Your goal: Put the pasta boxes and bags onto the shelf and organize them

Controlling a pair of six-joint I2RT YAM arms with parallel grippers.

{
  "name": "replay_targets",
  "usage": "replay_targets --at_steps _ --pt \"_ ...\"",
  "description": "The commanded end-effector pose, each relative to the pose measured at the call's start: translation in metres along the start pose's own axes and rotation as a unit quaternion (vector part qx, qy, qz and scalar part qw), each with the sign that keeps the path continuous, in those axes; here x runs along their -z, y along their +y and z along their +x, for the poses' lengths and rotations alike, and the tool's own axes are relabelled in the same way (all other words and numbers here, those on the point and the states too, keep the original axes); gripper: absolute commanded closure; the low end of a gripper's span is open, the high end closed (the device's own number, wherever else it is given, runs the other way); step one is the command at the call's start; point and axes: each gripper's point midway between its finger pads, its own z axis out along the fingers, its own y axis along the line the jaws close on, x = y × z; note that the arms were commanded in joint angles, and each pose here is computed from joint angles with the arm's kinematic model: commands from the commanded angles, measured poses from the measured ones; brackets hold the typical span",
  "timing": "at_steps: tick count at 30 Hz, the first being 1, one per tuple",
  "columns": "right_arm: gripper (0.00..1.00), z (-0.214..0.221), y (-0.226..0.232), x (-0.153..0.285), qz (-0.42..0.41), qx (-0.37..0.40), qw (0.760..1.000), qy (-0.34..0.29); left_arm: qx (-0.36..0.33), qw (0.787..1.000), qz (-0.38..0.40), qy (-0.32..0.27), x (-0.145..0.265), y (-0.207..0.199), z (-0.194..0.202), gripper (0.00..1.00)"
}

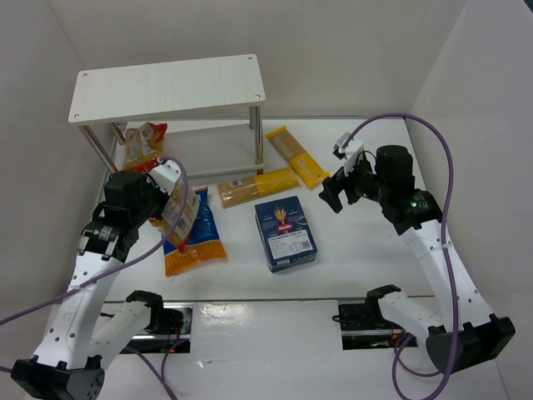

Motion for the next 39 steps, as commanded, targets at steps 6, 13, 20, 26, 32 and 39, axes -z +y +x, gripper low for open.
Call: replay_targets --at_steps 6,13,20,26,32,39 --pt "0.04 -0.013 -0.007 0.007 0.006 -0.004 0.999 -0.04 -0.017 0.985 -0.069 -0.159 0.045 0.048 -0.11 1.0" --pt "0.04 -0.01 -0.009 0.009 0.01 -0.008 0.999 -0.04 -0.023 0.984 -0.07 -0.159 0.026 0.048 -0.108 1.0" --pt "0.04 -0.004 -0.011 0.006 0.012 -0.012 0.999 -0.035 -0.041 0.982 -0.103 -0.152 0.0 0.05 -0.104 1.0" --pt "0.04 0.005 -0.015 0.002 0.011 -0.023 0.999 -0.024 -0.071 0.973 -0.154 -0.155 -0.013 0.048 -0.116 1.0" --pt "0.04 0.008 -0.021 0.002 0.012 -0.037 0.999 -0.024 -0.13 0.957 -0.212 -0.15 -0.024 0.031 -0.128 1.0" --pt "0.04 0.01 -0.026 0.004 0.02 -0.041 0.999 -0.023 -0.216 0.927 -0.264 -0.154 -0.03 0.003 -0.137 1.0"
